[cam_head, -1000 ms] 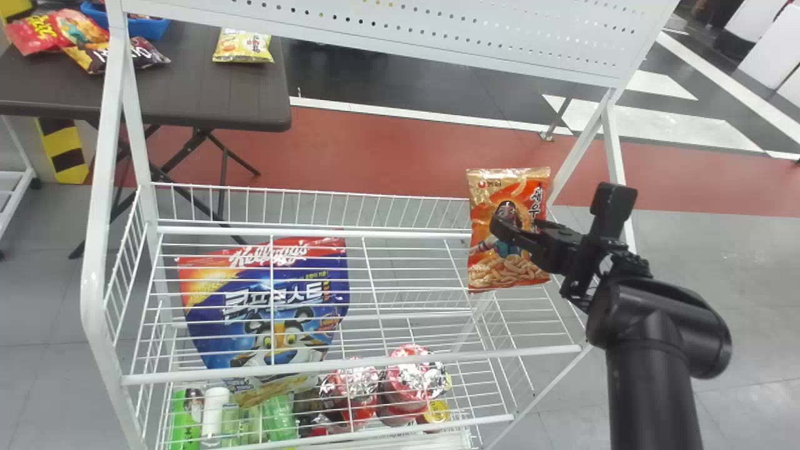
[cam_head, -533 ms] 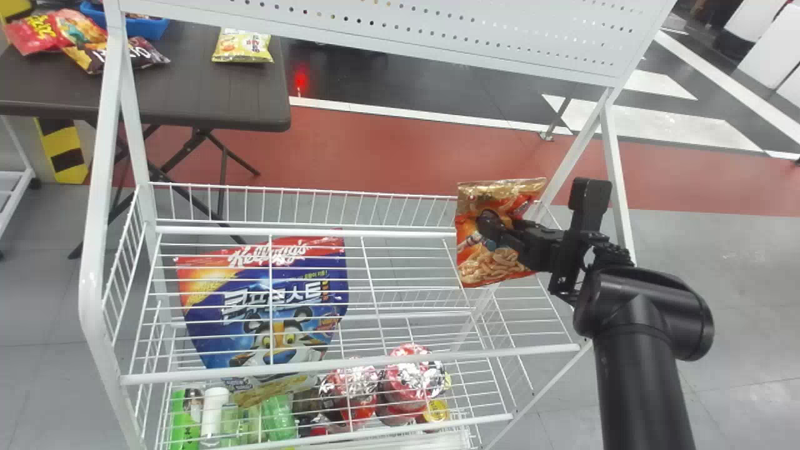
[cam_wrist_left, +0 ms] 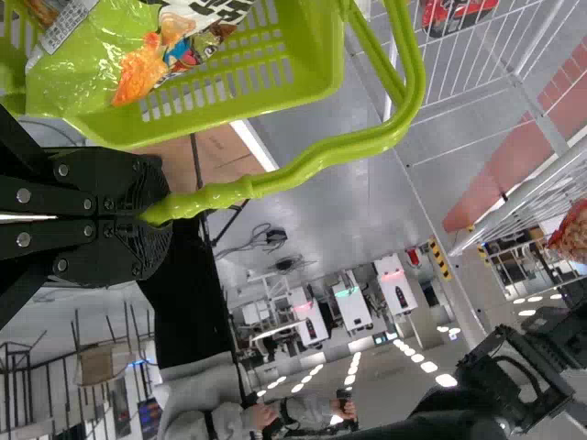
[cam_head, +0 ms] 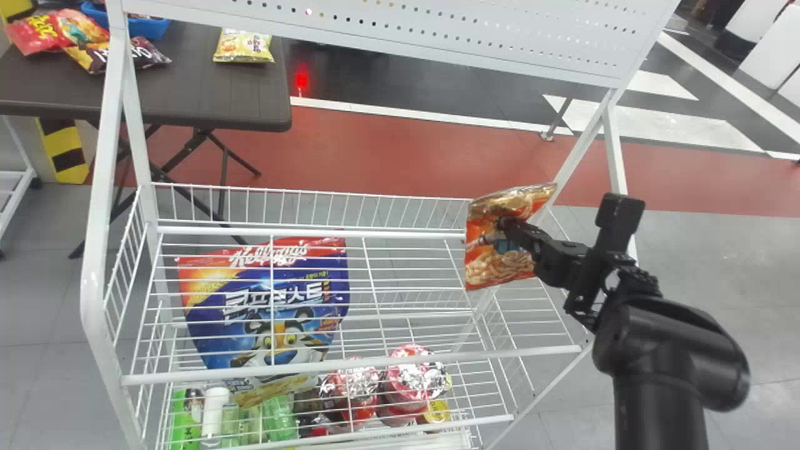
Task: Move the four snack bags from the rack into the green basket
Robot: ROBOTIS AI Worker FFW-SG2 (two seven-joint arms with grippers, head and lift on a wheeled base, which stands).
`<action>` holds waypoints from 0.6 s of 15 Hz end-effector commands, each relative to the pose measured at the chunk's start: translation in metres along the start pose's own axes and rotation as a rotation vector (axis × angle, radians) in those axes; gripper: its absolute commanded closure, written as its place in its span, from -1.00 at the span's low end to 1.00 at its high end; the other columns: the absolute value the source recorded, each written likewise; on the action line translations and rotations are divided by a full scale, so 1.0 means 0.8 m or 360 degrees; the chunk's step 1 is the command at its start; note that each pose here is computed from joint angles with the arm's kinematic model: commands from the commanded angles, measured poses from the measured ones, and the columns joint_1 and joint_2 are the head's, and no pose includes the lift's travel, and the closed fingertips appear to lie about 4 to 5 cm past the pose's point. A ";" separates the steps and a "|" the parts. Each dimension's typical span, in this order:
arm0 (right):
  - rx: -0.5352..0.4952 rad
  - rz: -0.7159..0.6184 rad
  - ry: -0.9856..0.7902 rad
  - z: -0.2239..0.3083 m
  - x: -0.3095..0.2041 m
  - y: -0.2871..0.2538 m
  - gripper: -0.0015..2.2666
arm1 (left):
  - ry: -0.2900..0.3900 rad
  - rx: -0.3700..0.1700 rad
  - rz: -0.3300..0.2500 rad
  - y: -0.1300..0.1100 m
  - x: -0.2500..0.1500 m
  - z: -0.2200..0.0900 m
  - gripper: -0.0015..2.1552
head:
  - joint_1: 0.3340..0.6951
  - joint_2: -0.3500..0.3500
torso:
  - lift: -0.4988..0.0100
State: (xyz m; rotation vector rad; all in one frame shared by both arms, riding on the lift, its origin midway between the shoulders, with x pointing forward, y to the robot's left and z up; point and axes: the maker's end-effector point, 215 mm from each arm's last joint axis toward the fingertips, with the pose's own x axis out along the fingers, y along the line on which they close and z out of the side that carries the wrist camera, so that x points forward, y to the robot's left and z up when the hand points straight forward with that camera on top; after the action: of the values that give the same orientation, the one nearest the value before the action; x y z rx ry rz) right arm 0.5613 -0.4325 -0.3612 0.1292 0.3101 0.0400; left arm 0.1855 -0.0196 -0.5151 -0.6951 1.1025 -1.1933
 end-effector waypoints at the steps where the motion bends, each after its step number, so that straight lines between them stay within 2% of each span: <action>1: 0.0034 0.0042 -0.0045 0.019 -0.056 0.035 0.98 | -0.0002 0.0005 0.0003 -0.001 0.000 0.002 0.96 | 1.00 -1.00 | 0.96; 3: 0.0161 0.0087 0.0022 0.019 -0.106 0.065 0.98 | -0.0005 0.0017 0.0001 -0.002 0.000 0.004 0.96 | 1.00 -1.00 | 0.96; 4: 0.0279 0.0128 0.0133 -0.003 -0.137 0.085 0.98 | -0.0008 0.0014 0.0000 -0.002 0.000 0.004 0.96 | 1.00 -1.00 | 0.96; 7: 0.0476 0.0256 0.0363 -0.065 -0.234 0.130 0.98 | -0.0018 0.0005 0.0005 0.000 -0.004 0.003 0.96 | 1.00 -1.00 | 0.96; 9: 0.0576 0.0346 0.0530 -0.117 -0.277 0.162 0.98 | -0.0027 -0.0001 0.0010 0.001 -0.006 0.004 0.96 | 1.00 -1.00 | 0.96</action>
State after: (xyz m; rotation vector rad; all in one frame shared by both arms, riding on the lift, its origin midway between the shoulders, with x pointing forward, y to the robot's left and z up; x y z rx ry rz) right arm 0.3509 -0.3272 -0.3512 0.4611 0.5688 0.1795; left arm 0.1884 -0.0166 -0.5132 -0.6972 1.0911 -1.1851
